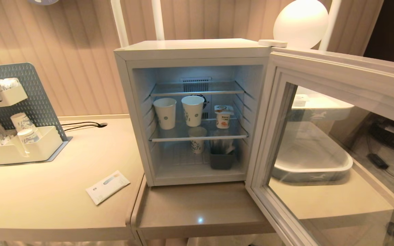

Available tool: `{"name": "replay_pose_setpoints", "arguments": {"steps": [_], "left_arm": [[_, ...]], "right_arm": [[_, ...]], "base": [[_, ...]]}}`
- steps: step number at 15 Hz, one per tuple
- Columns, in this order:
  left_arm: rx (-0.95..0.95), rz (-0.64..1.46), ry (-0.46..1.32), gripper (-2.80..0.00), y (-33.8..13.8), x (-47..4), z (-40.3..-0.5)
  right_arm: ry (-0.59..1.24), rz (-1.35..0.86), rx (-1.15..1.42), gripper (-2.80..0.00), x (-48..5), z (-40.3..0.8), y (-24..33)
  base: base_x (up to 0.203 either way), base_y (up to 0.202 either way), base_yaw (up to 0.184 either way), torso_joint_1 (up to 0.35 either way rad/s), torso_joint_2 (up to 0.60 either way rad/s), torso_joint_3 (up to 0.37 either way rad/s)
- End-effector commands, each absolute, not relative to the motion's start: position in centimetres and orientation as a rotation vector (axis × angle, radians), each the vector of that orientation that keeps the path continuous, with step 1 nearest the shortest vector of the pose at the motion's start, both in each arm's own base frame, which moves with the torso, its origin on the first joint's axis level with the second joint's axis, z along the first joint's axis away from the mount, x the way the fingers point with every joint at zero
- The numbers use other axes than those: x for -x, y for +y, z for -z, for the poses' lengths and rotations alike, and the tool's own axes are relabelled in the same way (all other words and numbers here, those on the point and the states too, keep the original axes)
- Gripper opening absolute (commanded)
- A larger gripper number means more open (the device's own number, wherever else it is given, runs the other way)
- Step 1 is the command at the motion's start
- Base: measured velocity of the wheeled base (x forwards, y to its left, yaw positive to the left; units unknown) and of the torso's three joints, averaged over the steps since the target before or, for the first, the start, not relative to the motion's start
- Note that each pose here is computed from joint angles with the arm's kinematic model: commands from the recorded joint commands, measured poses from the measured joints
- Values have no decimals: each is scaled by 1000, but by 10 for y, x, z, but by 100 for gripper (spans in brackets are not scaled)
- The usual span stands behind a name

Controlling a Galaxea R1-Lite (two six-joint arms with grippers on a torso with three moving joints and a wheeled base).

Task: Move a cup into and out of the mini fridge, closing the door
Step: Take the yoghurt out of the freezer

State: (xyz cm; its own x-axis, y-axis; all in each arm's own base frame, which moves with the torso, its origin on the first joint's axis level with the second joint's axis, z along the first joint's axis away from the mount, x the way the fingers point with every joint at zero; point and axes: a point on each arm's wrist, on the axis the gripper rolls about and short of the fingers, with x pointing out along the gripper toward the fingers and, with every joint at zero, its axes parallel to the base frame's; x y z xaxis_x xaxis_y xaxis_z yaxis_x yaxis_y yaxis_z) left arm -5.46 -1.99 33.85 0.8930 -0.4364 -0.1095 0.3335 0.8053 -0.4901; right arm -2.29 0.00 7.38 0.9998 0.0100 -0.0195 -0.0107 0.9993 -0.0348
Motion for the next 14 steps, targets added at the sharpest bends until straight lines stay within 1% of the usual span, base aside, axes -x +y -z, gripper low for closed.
{"name": "replay_pose_setpoints", "arguments": {"steps": [1,2,3,4,6,8,9,11,13,14], "left_arm": [[428,424,54,-280,-34,156,-318],[406,404,-3,-280,-36,192,-307],[386,363,-16,-280,-36,222,-291],[367,316,-3,-280,-35,242,-278],[280,211,-83,-280,-30,271,-266],[210,146,-115,-280,-28,277,-263],[170,147,-122,-280,-21,279,-259],[124,182,-130,-280,-10,287,-237],[116,176,-57,-280,-7,277,-205],[142,166,-5,-280,-7,269,-192]], "right_arm": [[24,-11,35,-280,23,-73,0],[23,-11,35,-280,23,-74,0],[24,-11,35,-280,23,-74,0],[26,-11,35,-280,23,-74,0],[32,-11,37,-280,23,-73,0],[32,-11,37,-280,23,-73,0],[32,-11,35,-280,23,-73,0],[32,-11,35,-280,23,-73,0],[32,-11,35,-280,23,-73,0],[32,-11,35,-280,23,-73,0]], "base": [[0,0,0,0,0,0],[0,0,0,0,0,0],[0,0,0,0,0,0],[0,0,0,0,0,0],[0,0,0,0,0,0],[0,0,0,0,0,0],[0,0,0,0,0,0],[0,0,0,0,0,0],[0,0,0,0,0,0],[0,0,0,0,0,0]]}}
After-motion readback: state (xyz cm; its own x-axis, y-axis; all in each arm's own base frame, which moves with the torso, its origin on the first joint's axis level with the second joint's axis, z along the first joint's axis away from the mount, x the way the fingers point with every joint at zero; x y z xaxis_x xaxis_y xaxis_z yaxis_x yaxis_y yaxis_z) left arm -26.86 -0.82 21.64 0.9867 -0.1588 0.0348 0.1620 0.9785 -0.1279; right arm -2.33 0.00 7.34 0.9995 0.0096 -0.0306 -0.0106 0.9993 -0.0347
